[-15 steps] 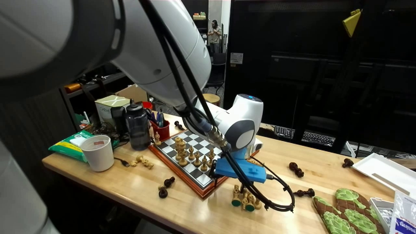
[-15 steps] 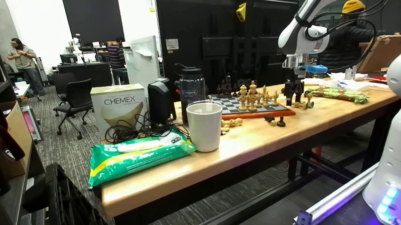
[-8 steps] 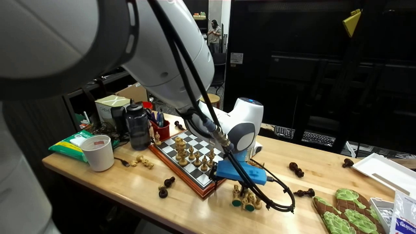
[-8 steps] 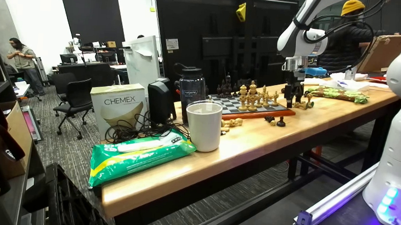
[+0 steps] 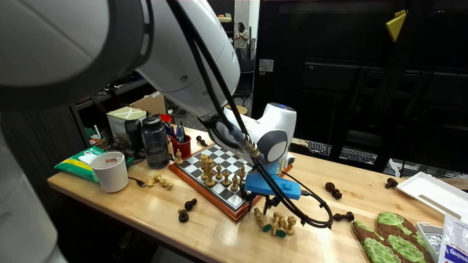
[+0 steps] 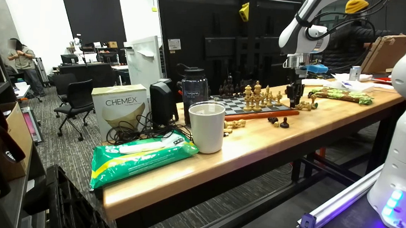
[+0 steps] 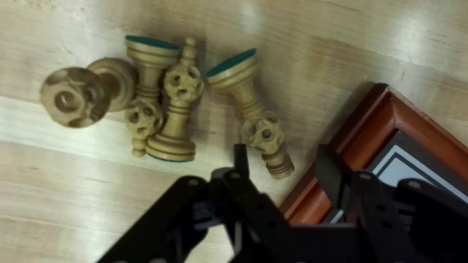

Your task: Put one white chess piece on the chess board.

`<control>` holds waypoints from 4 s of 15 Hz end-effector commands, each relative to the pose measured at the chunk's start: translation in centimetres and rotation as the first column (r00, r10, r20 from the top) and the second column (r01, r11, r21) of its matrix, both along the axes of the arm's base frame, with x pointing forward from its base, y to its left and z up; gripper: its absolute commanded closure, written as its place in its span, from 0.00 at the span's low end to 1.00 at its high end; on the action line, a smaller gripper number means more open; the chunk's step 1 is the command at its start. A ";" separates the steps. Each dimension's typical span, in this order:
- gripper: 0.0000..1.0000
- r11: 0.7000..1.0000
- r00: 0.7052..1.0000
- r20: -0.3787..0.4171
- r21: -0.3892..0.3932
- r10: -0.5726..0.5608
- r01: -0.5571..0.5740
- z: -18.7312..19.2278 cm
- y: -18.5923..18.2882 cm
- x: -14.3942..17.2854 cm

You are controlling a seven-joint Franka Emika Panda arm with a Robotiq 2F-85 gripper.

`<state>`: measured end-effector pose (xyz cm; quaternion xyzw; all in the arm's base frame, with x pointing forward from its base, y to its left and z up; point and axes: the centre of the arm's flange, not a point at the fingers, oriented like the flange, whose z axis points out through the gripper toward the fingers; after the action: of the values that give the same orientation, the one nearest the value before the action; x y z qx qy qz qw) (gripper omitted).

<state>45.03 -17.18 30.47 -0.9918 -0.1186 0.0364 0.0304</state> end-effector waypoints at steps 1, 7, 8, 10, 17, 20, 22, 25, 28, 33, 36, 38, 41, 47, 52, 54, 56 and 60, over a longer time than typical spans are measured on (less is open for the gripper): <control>0.83 1.000 1.000 -0.001 0.003 0.026 -0.026 -0.4 -0.2 -0.1; 0.96 0.999 0.999 0.004 0.003 0.034 -0.034 -0.2 -0.1 -0.1; 0.96 0.999 0.999 0.006 0.002 0.035 -0.035 -0.1 -0.1 -0.1; 0.96 0.999 0.999 0.007 -0.001 0.036 -0.036 0.0 -0.1 -0.2; 0.96 0.999 0.999 0.022 -0.027 0.042 -0.041 1.9 0.6 -0.9; 0.96 0.996 0.997 0.032 -0.065 0.066 -0.064 3.5 1.3 -1.2; 0.96 0.992 0.995 0.045 -0.090 0.087 -0.083 4.7 1.8 -1.2; 0.96 0.987 0.989 0.081 -0.106 0.126 -0.117 6.4 3.1 -1.3; 0.96 0.985 0.979 0.128 -0.091 0.156 -0.145 8.4 4.4 -2.0; 0.96 0.976 0.956 0.198 -0.074 0.215 -0.204 11.6 6.5 -3.8; 0.96 0.959 0.923 0.268 -0.019 0.277 -0.282 12.9 7.2 -5.2; 0.96 0.934 0.884 0.327 0.018 0.333 -0.358 13.6 7.3 -6.4; 0.96 0.887 0.822 0.409 0.062 0.396 -0.459 14.0 6.6 -8.1; 0.96 0.770 0.684 0.574 0.137 0.451 -0.623 12.0 3.7 -9.4; 0.96 0.615 0.558 0.624 0.153 0.547 -0.774 12.4 5.8 -8.5; 0.96 0.561 0.519 0.624 0.152 0.584 -0.814 13.0 7.2 -8.0; 0.96 0.515 0.484 0.622 0.148 0.616 -0.845 13.7 8.4 -7.3; 0.96 0.453 0.444 0.603 0.150 0.662 -0.879 14.8 10.3 -5.9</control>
<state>37.52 -7.54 44.47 -0.7799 -0.5494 -0.2236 0.2000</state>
